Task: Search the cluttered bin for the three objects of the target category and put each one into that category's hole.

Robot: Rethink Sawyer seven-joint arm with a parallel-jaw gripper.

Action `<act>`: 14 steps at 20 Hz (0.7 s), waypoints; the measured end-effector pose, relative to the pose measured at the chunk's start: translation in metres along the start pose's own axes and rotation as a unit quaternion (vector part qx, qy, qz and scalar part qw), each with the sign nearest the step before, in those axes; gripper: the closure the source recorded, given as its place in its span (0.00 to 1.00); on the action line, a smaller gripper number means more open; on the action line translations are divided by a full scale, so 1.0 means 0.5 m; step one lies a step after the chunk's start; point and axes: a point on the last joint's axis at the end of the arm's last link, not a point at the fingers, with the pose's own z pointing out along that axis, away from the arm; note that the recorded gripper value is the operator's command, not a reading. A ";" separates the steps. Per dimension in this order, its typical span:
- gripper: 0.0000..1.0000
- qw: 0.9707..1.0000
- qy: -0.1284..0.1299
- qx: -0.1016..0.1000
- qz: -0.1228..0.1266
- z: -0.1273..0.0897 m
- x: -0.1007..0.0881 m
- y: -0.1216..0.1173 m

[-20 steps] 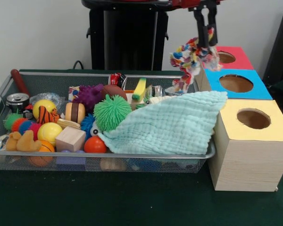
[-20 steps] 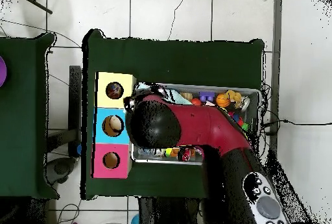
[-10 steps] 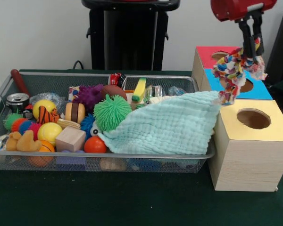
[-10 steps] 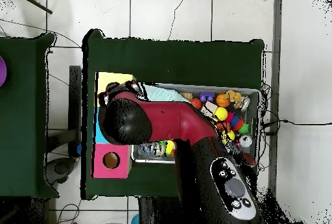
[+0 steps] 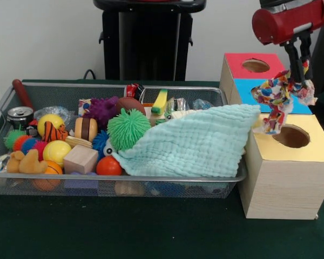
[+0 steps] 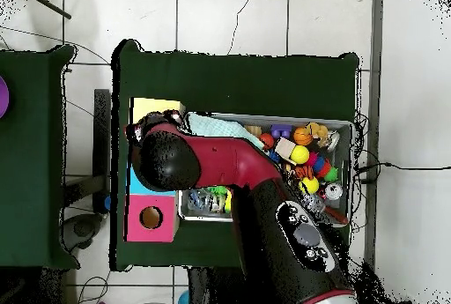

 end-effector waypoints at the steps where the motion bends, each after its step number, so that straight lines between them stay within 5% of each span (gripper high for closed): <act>1: 1.00 1.000 -0.008 0.003 0.002 0.006 -0.001 -0.002; 14: 1.00 0.994 -0.102 0.021 0.018 0.023 -0.044 -0.029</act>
